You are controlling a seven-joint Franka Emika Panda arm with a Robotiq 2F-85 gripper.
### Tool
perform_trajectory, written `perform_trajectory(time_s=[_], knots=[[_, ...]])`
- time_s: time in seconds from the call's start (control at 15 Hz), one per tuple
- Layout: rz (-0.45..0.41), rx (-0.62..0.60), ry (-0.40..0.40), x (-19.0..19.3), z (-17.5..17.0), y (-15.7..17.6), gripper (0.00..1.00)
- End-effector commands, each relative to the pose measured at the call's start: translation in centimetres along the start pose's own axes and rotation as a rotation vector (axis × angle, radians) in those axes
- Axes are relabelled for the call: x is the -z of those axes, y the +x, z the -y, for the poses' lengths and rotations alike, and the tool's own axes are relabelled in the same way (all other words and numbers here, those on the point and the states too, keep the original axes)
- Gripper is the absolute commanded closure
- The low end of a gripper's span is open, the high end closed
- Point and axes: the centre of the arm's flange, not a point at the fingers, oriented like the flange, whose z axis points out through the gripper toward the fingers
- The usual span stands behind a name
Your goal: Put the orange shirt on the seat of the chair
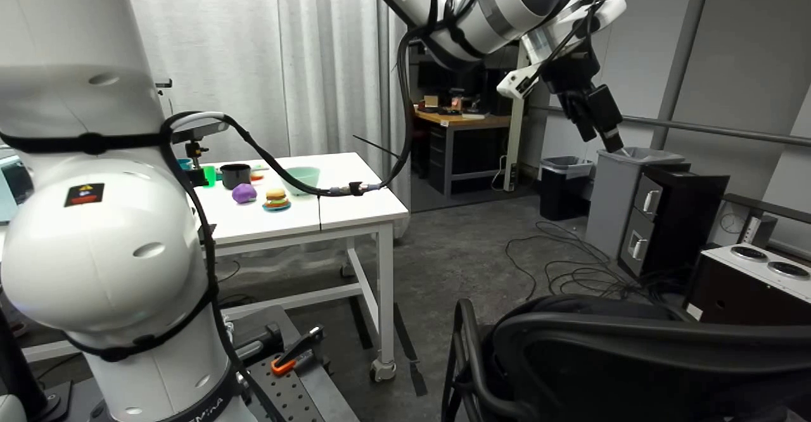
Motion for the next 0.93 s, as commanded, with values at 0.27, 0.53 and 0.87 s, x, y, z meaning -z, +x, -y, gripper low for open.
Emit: perform_trajectory(time_s=[0.27,0.53,0.87], knots=[[0.017,0.001,0.005,0.12,-0.12,-0.28,0.0],[0.018,0.002,0.004,0.04,-0.1,-0.31,0.0],[0.018,0.002,0.004,0.04,-0.1,-0.31,0.0]])
